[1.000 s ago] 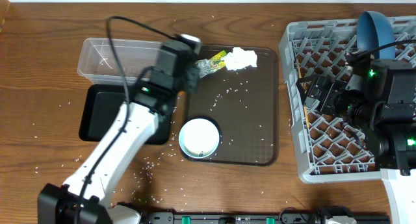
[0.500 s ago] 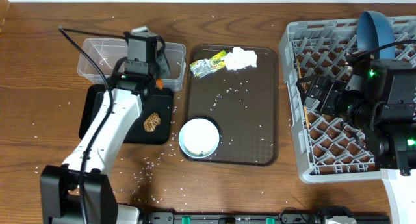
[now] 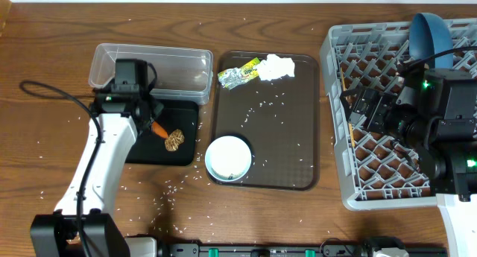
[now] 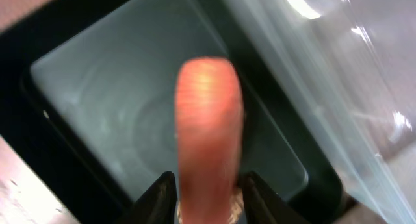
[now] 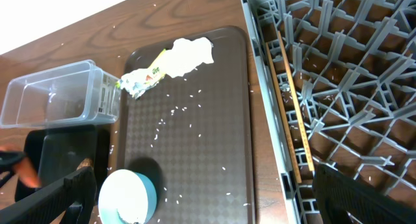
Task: Sort waste into correct bins and load items into the dishwasher rack
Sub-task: 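Move the left gripper to the yellow snack wrapper and grasp it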
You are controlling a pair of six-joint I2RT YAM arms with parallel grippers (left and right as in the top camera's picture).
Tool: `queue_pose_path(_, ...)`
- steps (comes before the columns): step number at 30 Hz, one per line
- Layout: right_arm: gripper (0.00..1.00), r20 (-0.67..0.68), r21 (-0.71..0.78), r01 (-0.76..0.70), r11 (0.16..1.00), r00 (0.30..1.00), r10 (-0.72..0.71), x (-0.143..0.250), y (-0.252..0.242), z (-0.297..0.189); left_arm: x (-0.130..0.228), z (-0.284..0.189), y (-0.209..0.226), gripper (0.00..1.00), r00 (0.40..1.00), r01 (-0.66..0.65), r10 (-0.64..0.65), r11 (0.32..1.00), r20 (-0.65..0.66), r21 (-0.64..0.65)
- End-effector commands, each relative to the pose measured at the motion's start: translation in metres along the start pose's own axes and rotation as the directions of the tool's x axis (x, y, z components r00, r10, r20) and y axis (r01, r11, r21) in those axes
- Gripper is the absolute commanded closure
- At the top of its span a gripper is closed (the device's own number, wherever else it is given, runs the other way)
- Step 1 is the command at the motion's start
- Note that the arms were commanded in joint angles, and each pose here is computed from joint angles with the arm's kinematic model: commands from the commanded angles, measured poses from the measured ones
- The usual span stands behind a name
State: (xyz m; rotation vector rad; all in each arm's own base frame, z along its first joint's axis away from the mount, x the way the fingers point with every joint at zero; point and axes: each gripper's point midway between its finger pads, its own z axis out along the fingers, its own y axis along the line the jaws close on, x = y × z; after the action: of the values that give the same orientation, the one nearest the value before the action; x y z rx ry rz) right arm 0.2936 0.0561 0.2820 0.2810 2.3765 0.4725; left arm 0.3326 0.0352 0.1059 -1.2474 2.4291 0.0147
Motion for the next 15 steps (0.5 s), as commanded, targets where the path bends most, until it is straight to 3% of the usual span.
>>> queue_pose_path(1,0.01,0.014,0.02,-0.005,1.0,1.0,0.005,-0.004,-0.007,-0.002,0.007,0.015,0.017,0.66,0.99,0.14,-0.14,0.989,-0.006,-0.039)
queue_pose_path(3,0.01,0.011,0.022,-0.005,1.0,1.0,0.005,-0.004,-0.007,-0.002,0.007,0.017,0.017,0.64,0.99,0.141,-0.141,0.989,-0.002,-0.034)
queue_pose_path(5,0.01,0.01,0.022,0.001,1.0,1.0,-0.001,-0.003,-0.008,-0.002,0.006,0.017,0.015,0.53,0.99,0.143,-0.143,0.989,0.003,-0.024)
queue_pose_path(8,0.01,0.01,0.022,0.006,1.0,1.0,-0.007,-0.004,-0.007,-0.002,0.007,0.01,-0.003,0.48,0.994,0.103,-0.102,0.993,-0.033,0.058)
queue_pose_path(11,0.01,0.013,0.021,0.007,1.0,1.0,-0.007,-0.004,-0.007,-0.002,0.005,-0.01,-0.046,0.48,0.994,-0.092,0.103,0.96,-0.03,0.264)
queue_pose_path(13,0.01,0.018,0.019,0.007,1.0,1.0,-0.008,-0.006,-0.007,-0.002,0.001,-0.03,-0.076,0.48,0.971,-0.233,0.235,0.897,0.041,0.375)
queue_pose_path(15,0.01,0.024,0.016,0.009,1.0,1.0,-0.009,-0.007,-0.006,-0.003,0.002,-0.05,-0.105,0.48,0.911,-0.41,0.38,0.8,0.158,0.438)
